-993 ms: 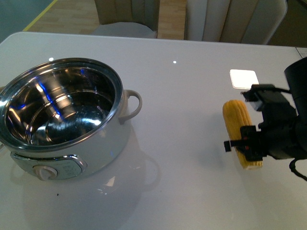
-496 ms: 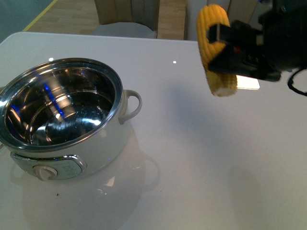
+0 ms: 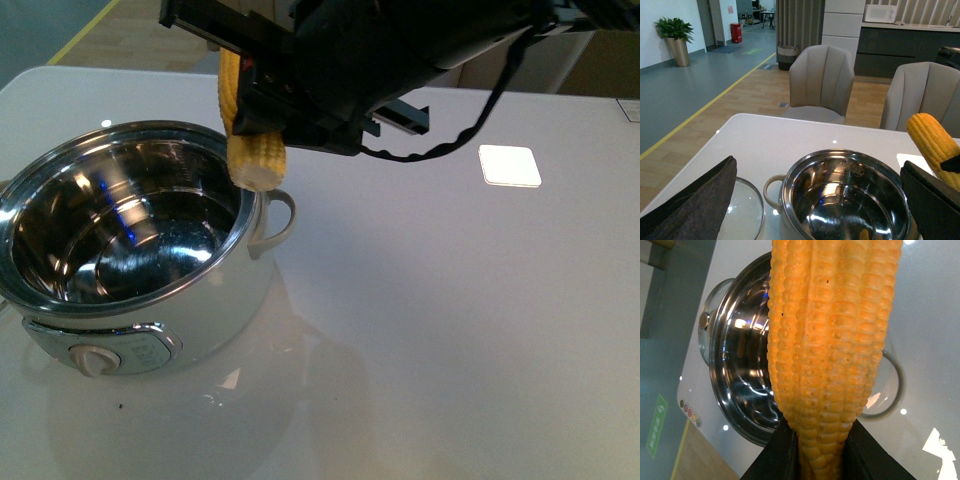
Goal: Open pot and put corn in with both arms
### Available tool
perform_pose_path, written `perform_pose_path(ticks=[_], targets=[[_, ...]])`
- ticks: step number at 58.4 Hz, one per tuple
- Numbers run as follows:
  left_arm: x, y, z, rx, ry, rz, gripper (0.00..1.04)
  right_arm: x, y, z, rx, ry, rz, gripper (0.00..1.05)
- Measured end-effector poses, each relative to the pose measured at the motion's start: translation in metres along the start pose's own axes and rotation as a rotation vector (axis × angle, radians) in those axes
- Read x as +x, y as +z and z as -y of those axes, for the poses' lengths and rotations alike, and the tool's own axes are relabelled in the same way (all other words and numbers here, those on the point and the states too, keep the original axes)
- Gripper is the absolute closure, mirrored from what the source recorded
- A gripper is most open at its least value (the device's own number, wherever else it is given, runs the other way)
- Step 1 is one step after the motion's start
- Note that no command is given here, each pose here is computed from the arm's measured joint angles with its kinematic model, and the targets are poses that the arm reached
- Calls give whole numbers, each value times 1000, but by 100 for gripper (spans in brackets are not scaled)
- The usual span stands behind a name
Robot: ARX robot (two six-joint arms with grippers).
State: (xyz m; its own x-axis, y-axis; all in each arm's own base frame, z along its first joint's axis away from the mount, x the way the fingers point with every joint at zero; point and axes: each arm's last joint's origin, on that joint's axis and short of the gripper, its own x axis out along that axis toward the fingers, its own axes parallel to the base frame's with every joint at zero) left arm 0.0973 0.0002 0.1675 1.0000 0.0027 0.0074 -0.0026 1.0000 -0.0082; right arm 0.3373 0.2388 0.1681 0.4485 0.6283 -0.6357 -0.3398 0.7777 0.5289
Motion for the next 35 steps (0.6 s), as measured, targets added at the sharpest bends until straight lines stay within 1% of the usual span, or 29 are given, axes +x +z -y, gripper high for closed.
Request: perform_pose_path(ticks=[8, 26, 33, 35], targets=[[0, 0, 0, 0, 0, 0, 7, 20, -3, -10, 20, 20, -44, 90], [0, 0, 0, 0, 0, 0, 7, 54, -26, -23, 19, 43, -178, 91], [0, 0, 0, 0, 0, 0, 7, 62, -26, -29, 13, 49, -196, 90], [0, 0, 0, 0, 0, 0, 7, 64, -26, -29, 13, 49, -199, 87]])
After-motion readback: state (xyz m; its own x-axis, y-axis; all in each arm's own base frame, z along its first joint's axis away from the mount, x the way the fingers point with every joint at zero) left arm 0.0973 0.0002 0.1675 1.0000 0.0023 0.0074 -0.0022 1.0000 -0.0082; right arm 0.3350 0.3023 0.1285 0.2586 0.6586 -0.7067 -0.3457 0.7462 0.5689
